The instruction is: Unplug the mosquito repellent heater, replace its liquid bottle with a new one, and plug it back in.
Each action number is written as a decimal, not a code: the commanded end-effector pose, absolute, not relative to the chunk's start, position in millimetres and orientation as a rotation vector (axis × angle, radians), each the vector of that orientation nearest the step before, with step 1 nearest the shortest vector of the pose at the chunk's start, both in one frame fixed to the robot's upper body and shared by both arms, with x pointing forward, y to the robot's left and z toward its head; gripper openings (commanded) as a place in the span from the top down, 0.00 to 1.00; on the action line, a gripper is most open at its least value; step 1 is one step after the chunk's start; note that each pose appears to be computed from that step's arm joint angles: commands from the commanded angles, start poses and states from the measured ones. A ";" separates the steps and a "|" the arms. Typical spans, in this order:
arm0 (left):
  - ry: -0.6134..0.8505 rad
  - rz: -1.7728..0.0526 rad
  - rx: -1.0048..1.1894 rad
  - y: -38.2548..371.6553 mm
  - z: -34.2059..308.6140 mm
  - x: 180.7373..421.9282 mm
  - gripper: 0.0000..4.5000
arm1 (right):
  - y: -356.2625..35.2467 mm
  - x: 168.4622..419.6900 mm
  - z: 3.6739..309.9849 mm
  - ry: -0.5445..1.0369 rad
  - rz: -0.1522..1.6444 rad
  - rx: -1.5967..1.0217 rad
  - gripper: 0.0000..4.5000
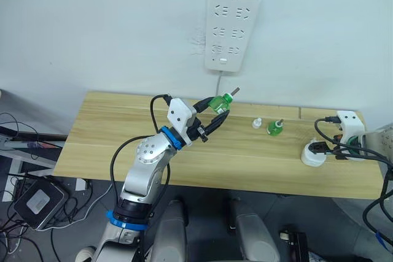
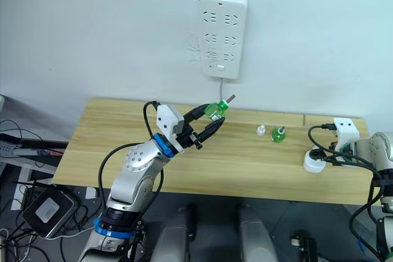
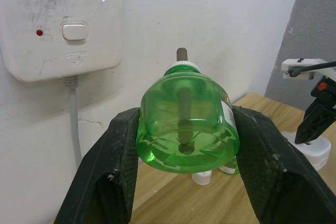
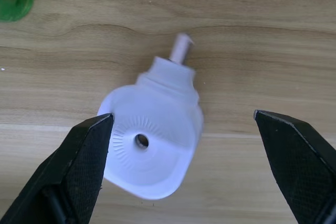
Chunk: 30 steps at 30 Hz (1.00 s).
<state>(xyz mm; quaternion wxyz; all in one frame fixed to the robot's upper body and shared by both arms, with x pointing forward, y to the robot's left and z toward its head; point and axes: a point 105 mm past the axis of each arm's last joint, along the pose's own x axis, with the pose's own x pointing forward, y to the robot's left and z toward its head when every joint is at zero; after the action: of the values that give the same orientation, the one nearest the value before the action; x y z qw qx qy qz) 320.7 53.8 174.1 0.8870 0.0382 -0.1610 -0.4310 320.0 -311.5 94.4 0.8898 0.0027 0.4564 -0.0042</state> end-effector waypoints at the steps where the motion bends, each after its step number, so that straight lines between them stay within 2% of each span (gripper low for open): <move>1: -0.385 -0.919 0.083 49.5 184.4 312.3 0.50 | -322.6 318.5 101.1 0.937 -0.045 -0.014 0.01; 12: -0.392 -0.927 0.085 46.0 184.1 310.7 0.50 | -323.7 319.2 116.9 0.929 -0.092 0.014 0.01; 21: -0.390 -0.926 0.080 45.1 182.4 309.4 0.50 | -314.6 323.0 124.4 0.884 -0.014 -0.048 0.01; 25: -0.388 -0.924 0.082 45.9 182.1 309.7 0.50 | -328.9 315.5 124.1 0.892 -0.055 -0.065 0.21; 30: -0.384 -0.922 0.081 46.4 181.1 309.4 0.50 | -347.6 288.6 113.3 0.977 -0.091 -0.066 0.62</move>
<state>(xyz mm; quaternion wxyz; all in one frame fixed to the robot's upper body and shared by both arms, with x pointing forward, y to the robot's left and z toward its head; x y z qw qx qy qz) 316.9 49.5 167.3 0.8855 0.0350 -0.1528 -0.4374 293.7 -343.4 106.4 0.8796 -0.0295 0.4733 -0.0392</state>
